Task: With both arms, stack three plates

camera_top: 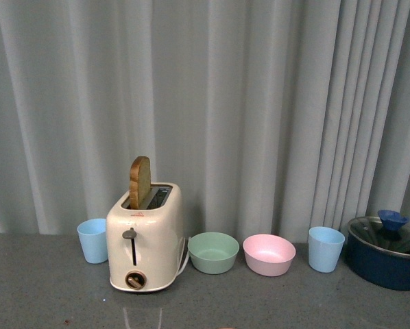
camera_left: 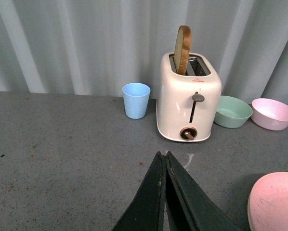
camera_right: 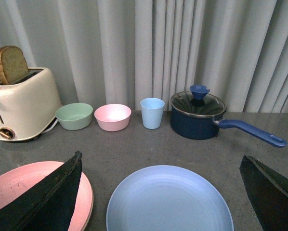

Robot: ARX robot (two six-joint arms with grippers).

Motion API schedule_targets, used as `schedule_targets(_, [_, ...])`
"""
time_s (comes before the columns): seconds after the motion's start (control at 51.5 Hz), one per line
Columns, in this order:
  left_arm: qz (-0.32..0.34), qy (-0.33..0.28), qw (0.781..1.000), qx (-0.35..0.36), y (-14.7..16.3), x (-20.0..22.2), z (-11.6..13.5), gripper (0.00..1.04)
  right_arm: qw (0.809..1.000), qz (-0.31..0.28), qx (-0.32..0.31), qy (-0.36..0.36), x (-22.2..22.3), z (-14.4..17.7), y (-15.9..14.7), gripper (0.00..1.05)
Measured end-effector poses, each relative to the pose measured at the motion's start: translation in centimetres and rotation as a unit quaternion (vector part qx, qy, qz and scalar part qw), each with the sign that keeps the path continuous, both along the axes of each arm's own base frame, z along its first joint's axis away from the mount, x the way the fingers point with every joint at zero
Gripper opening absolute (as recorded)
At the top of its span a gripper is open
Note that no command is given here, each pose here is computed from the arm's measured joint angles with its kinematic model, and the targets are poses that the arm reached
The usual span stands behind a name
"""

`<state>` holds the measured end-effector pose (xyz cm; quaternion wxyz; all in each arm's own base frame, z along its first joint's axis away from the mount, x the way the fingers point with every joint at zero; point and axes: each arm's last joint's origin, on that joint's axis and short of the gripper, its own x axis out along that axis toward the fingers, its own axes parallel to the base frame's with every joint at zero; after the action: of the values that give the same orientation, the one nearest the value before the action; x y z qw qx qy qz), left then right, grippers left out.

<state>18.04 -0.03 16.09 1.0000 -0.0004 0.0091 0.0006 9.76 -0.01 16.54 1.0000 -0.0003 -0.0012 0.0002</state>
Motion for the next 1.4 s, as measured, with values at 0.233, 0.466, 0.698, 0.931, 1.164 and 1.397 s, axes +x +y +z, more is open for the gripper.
schedule_targets(0.233, [-0.001, -0.002, 1.000, 0.000, 0.0, -1.9, 0.1, 0.04, 1.000, 0.000, 0.000, 0.000, 0.0, 0.0, 0.0, 0.97])
schedule_targets(0.466, [-0.001, -0.008, 1.000, 0.000, 0.0, -3.3, 0.6, 0.04, 1.000, 0.000, 0.000, 0.000, 0.0, 0.0, 0.0, 0.97])
schedule_targets(0.698, [-0.002, -0.017, 1.000, 0.000, 0.0, -4.4, 1.1, 0.04, 1.000, 0.000, 0.000, 0.000, 0.0, 0.0, 0.0, 0.97])
schedule_targets(0.931, [-0.002, -0.023, 1.000, 0.000, 0.0, -5.5, 1.5, 0.04, 1.000, 0.000, 0.000, 0.000, 0.0, 0.0, 0.0, 0.97])
schedule_targets(1.164, [-0.002, -0.024, 1.000, 0.000, 0.0, -6.1, 1.5, 0.04, 1.000, 0.000, 0.000, 0.000, 0.0, 0.0, 0.0, 0.97])
schedule_targets(1.397, [-0.002, -0.025, 1.000, 0.000, 0.0, -6.8, 1.5, 0.04, 1.000, 0.000, 0.000, 0.000, 0.0, 0.0, 0.0, 0.97])
